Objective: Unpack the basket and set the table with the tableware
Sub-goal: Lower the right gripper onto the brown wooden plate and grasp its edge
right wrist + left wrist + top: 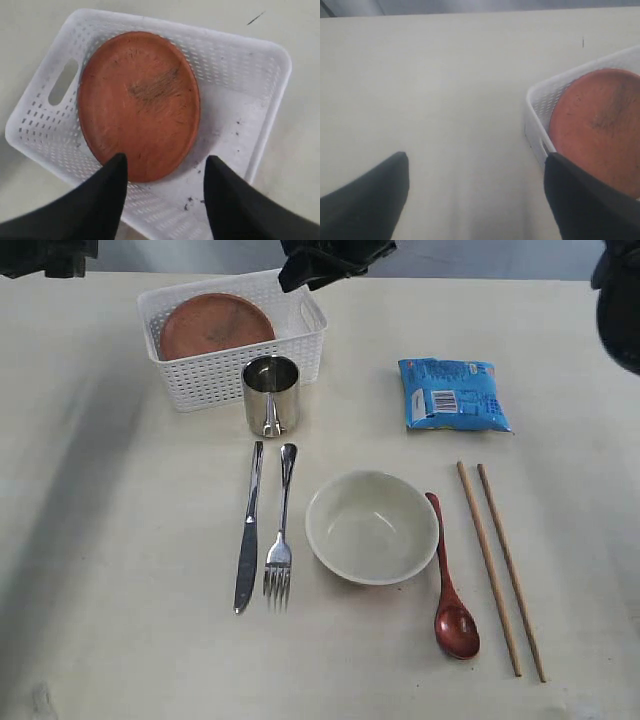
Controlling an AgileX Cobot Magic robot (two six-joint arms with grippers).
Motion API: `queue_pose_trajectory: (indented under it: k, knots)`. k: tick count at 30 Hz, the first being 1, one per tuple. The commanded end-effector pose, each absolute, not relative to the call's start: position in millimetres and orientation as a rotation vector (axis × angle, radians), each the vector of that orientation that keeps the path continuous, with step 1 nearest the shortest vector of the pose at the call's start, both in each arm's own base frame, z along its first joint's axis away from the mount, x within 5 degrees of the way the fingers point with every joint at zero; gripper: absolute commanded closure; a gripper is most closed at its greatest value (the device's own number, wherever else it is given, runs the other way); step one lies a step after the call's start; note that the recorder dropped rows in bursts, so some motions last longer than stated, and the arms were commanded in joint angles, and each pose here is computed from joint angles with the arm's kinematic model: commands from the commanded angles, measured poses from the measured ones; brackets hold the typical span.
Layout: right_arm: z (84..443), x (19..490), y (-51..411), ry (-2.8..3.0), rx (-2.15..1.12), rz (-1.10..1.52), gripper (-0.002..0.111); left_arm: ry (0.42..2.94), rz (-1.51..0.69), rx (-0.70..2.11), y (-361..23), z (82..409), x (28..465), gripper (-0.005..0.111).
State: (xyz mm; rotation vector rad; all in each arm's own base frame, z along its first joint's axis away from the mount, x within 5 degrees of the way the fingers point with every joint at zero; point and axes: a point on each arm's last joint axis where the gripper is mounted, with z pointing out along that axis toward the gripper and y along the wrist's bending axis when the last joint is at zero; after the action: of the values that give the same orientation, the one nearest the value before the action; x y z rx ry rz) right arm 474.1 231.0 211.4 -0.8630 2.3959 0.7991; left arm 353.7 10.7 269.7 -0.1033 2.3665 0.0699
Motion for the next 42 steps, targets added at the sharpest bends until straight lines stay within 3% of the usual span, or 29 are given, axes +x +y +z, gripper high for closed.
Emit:
queue_pose_trajectory:
  k: [1, 4, 22, 30, 42]
  knots:
    - [197, 478, 253, 2.377, -0.921, 0.808, 0.052, 2.365, 0.068, -0.103, 11, 267, 354, 0.036]
    - [190, 479, 264, 2.350, -0.941, 0.805, 0.046, 2.365, 0.068, -0.103, 11, 267, 354, 0.036]
    - [148, 491, 279, 2.300, -0.924, 0.676, 0.047, 2.362, 0.068, -0.103, 11, 267, 354, 0.036]
    - [147, 484, 290, 2.293, -0.951, 0.684, 0.047, 2.362, 0.068, -0.103, 11, 267, 354, 0.036]
    - [136, 478, 310, 2.256, -1.007, 0.489, 0.051, 2.364, 0.066, -0.105, 11, 267, 354, 0.036]
